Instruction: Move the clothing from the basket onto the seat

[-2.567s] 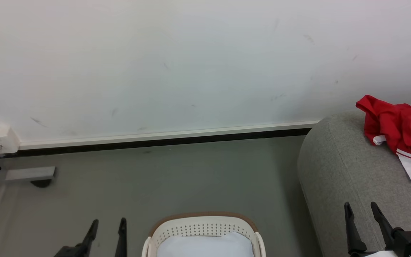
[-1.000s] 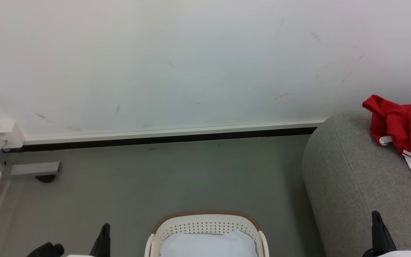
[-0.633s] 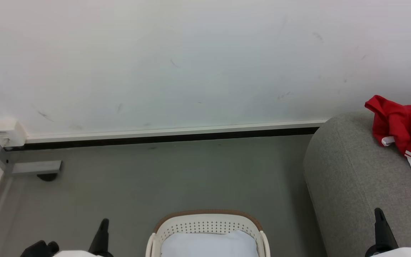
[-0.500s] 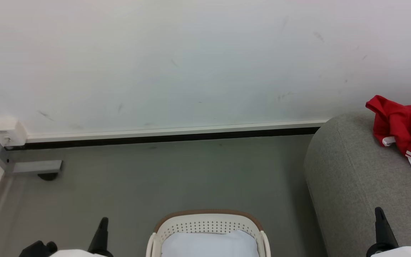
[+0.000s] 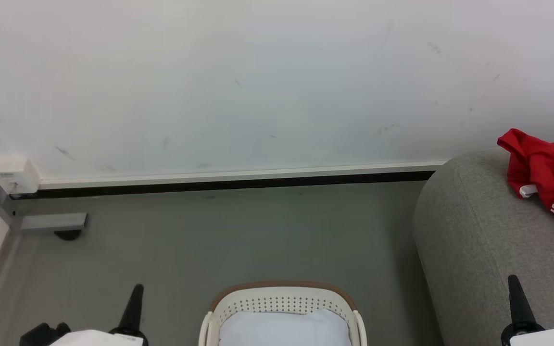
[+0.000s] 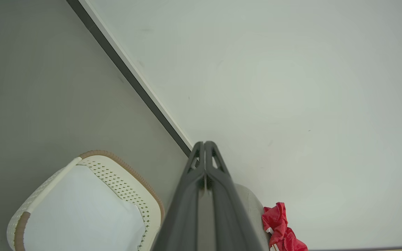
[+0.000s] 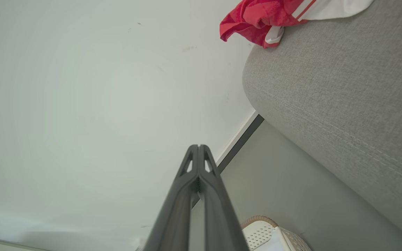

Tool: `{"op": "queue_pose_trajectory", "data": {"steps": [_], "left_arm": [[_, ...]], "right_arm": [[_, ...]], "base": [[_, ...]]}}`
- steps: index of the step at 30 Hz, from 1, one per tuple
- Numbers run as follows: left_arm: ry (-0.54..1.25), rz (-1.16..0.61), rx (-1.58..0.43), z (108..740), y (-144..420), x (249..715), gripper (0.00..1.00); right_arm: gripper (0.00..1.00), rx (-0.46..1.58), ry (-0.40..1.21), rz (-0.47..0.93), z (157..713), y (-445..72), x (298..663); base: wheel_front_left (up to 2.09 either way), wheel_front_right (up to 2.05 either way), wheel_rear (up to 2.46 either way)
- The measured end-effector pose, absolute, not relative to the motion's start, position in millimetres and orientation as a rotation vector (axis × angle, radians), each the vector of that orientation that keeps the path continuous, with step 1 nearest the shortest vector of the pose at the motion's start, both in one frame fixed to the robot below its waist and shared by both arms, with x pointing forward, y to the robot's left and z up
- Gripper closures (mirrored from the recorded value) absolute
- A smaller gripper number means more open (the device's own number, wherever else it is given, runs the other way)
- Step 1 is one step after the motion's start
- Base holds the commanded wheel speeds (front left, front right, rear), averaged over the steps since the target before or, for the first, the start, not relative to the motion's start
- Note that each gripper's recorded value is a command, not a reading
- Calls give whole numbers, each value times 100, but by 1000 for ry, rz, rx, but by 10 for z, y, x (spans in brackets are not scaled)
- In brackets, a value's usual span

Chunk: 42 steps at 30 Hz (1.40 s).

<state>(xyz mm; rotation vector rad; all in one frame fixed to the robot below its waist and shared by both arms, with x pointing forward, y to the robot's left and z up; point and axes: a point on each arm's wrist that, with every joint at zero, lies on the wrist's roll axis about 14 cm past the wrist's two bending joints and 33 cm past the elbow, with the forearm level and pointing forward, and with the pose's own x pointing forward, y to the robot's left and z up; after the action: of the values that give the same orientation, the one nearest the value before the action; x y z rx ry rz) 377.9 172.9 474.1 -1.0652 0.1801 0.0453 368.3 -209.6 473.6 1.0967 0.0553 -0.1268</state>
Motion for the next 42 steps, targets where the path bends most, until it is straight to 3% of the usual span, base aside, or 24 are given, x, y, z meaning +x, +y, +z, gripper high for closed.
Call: {"op": "queue_pose_trajectory", "data": {"steps": [42], "left_arm": [[69,25,-1444,4951,1908,3860,100]], "right_arm": [[100,1451,19,-48,4955,-2023,3828]], "base": [[0,0,0]]}}
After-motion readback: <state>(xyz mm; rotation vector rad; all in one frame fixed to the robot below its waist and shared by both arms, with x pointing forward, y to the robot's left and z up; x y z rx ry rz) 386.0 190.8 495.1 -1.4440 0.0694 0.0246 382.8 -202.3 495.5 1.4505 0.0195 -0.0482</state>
